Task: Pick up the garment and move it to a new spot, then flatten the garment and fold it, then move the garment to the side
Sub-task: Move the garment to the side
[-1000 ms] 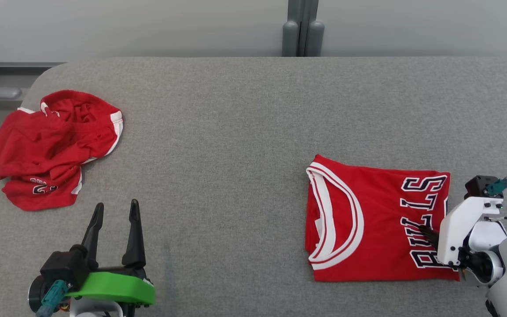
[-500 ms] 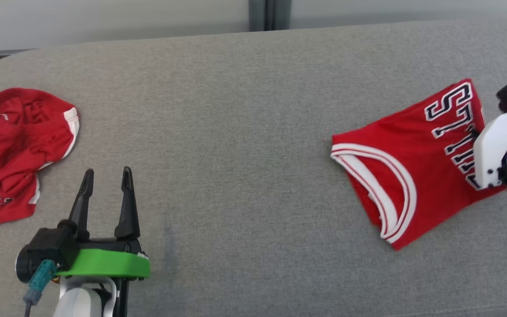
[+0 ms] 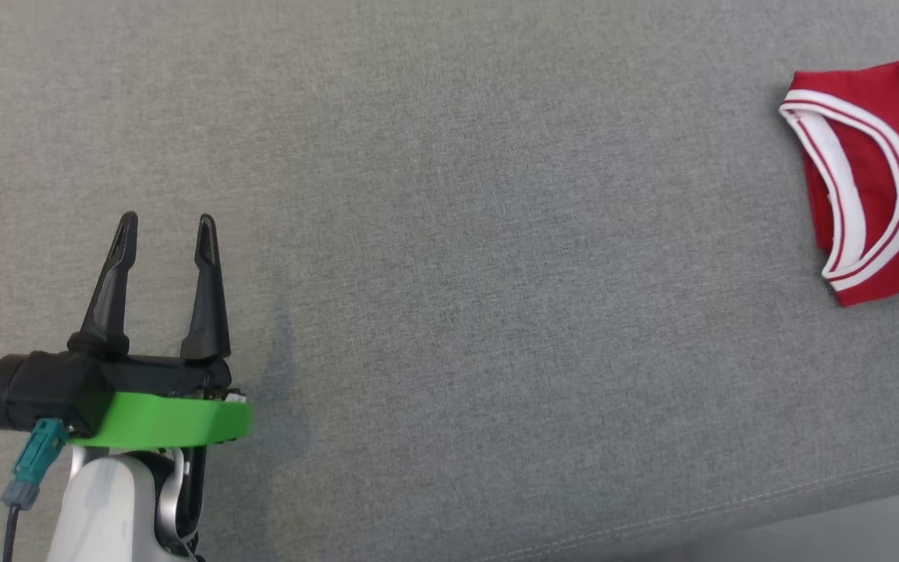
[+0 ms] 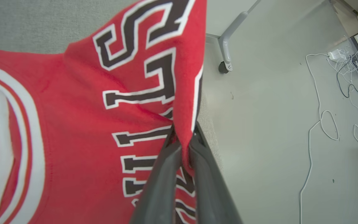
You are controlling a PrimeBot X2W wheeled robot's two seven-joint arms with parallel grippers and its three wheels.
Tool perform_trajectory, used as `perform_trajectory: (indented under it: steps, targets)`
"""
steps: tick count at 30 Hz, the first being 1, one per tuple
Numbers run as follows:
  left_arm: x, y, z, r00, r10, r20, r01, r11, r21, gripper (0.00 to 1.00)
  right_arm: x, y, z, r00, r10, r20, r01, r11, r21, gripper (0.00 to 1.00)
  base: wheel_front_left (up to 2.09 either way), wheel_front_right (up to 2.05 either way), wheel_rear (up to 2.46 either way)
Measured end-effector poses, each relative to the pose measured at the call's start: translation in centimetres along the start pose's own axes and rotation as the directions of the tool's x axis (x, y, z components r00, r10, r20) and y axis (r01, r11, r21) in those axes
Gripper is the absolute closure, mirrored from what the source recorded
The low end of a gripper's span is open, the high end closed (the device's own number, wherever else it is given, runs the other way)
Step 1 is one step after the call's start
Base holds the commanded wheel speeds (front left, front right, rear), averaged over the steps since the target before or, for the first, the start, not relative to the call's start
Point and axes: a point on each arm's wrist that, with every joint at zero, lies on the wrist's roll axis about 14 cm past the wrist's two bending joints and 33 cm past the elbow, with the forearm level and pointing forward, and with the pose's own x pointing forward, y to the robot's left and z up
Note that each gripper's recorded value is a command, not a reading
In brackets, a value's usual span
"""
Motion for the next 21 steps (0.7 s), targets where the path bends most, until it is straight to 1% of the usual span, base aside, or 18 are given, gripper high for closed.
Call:
perform_trajectory:
  steps: [5,7,10,14,15,16,17,21]
  targets:
    - [1.2,-0.5,-1.9,0.999,-0.037,-0.036,0.037,0.999,-0.009,0.00,1.3,-2.9,-0.3,0.996,-0.084,0.019,0.084,0.996,-0.021,1.00,0.00,0.00,0.00]
    - [1.5,-0.5,-2.4,0.998,-0.043,-0.044,0.043,0.999,-0.013,0.00,1.7,-4.1,-0.3,0.993,-0.119,0.028,0.120,0.992,-0.049,1.00,0.00,0.00,0.00]
    - [1.9,-0.2,-3.2,0.997,-0.044,-0.056,0.043,0.999,-0.015,0.00,2.6,-4.6,0.0,0.989,-0.141,0.053,0.145,0.988,-0.062,1.00,0.00,0.00,0.00]
    - [1.9,0.3,-4.4,0.996,-0.036,-0.085,0.035,0.999,-0.017,0.00,3.9,-3.9,-0.4,0.989,-0.137,0.063,0.144,0.984,-0.109,1.00,0.00,0.00,0.00]
    - [1.8,0.4,-4.5,0.996,-0.034,-0.089,0.032,0.999,-0.016,0.00,4.1,-3.7,-0.3,0.989,-0.136,0.066,0.143,0.983,-0.116,0.92,0.00,0.00,0.00]
    - [1.7,0.5,-4.6,0.995,-0.030,-0.091,0.029,0.999,-0.015,0.00,4.4,-3.4,-0.2,0.989,-0.130,0.070,0.139,0.981,-0.137,0.35,0.00,0.00,0.00]
    - [1.7,0.7,-4.6,0.995,-0.026,-0.092,0.025,1.000,-0.013,0.00,4.5,-3.1,0.0,0.989,-0.124,0.085,0.136,0.979,-0.154,0.00,0.00,0.00,0.00]
    - [1.4,1.0,-4.1,0.996,-0.012,-0.085,0.011,1.000,-0.007,0.00,4.5,-2.1,1.2,0.984,-0.101,0.145,0.127,0.976,-0.179,0.00,0.00,0.00,0.00]
